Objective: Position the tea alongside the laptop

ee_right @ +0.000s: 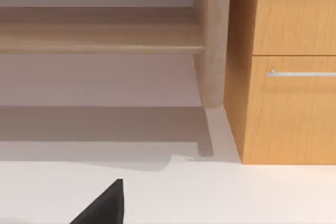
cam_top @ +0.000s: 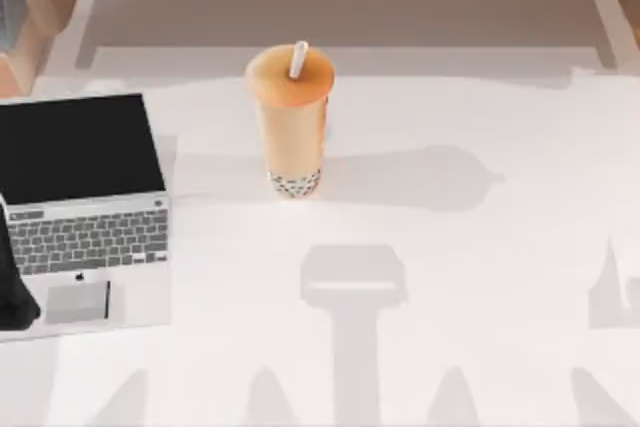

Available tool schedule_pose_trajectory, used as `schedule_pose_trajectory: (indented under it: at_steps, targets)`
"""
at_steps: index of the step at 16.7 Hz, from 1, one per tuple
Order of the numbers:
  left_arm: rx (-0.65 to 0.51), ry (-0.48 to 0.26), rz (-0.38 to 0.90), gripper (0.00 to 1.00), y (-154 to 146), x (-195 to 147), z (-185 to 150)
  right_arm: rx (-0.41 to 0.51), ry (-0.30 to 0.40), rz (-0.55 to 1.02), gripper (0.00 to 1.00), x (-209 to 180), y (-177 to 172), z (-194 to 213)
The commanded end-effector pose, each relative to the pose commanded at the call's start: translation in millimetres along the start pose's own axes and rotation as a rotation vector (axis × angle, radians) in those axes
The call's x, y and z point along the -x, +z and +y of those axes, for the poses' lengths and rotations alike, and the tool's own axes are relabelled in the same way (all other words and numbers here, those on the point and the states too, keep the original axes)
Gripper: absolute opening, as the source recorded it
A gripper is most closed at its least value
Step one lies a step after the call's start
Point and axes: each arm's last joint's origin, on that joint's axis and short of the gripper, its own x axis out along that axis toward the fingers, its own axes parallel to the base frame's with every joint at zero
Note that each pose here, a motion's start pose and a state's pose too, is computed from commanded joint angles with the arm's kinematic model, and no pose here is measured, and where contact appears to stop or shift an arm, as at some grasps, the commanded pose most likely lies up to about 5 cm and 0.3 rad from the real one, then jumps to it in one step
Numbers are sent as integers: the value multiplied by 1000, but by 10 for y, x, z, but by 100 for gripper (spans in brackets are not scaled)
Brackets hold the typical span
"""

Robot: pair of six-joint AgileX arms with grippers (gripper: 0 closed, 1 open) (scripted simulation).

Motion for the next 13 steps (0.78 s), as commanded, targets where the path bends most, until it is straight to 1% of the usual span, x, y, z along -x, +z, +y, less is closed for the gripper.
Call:
schedule_pose_trajectory:
  at_steps: [3, 7, 10, 13]
  targets:
    - [0, 1, -5, 100, 18, -3, -4, 0, 0, 0, 100, 0, 0, 0]
    - [6, 1, -56, 100, 236, -71, -67, 0, 0, 0, 100, 0, 0, 0]
    - [22, -5, -86, 100, 450, -232, -187, 0, 0, 0, 100, 0, 0, 0]
    - [40, -15, -88, 100, 591, -510, -418, 0, 0, 0, 100, 0, 0, 0]
